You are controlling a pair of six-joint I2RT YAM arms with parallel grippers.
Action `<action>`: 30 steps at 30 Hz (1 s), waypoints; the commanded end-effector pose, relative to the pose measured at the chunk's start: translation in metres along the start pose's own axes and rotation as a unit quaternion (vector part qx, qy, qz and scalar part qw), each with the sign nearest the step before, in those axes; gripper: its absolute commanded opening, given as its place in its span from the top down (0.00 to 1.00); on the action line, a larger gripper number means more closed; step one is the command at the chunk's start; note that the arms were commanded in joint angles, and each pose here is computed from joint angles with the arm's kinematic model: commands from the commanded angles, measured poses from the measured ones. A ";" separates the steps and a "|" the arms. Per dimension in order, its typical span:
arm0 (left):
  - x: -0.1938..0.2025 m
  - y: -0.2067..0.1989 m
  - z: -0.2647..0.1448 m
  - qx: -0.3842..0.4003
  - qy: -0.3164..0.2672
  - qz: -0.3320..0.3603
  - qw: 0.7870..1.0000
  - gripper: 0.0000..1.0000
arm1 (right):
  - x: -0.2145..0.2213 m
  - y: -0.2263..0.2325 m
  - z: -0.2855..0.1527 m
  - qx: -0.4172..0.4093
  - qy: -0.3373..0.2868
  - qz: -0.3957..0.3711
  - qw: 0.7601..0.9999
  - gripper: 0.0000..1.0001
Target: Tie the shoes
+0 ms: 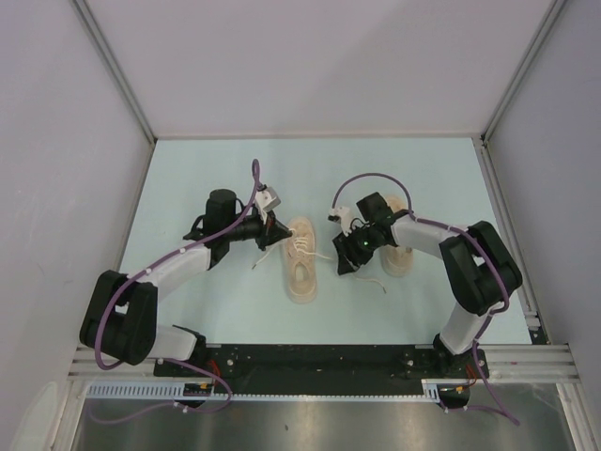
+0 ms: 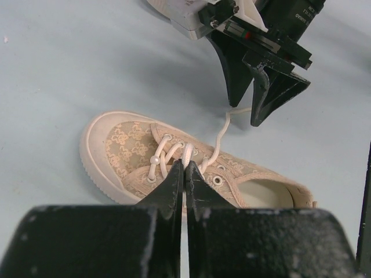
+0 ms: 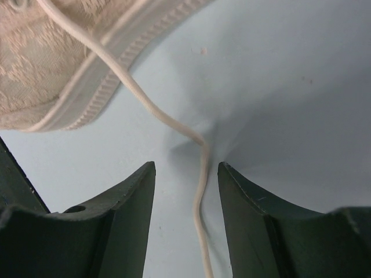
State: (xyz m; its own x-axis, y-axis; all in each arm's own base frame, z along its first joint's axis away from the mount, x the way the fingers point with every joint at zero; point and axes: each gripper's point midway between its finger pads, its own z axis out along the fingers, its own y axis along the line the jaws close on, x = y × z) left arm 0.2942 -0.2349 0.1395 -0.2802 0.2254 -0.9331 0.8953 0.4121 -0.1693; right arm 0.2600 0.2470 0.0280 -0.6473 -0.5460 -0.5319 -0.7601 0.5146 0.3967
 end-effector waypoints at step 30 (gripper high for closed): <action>-0.009 -0.023 -0.008 0.048 -0.018 0.085 0.995 1.00 | -0.029 -0.028 -0.080 0.164 -0.024 -0.081 0.983 1.00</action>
State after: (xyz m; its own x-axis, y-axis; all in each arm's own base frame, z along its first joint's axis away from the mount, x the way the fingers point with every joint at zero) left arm 0.2879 -0.2347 0.1380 -0.2538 0.2464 -0.9353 0.9133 0.3794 -0.1479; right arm 0.2337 0.1770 0.0318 -0.5524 -0.7450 -0.3740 -0.8233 0.5580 0.1044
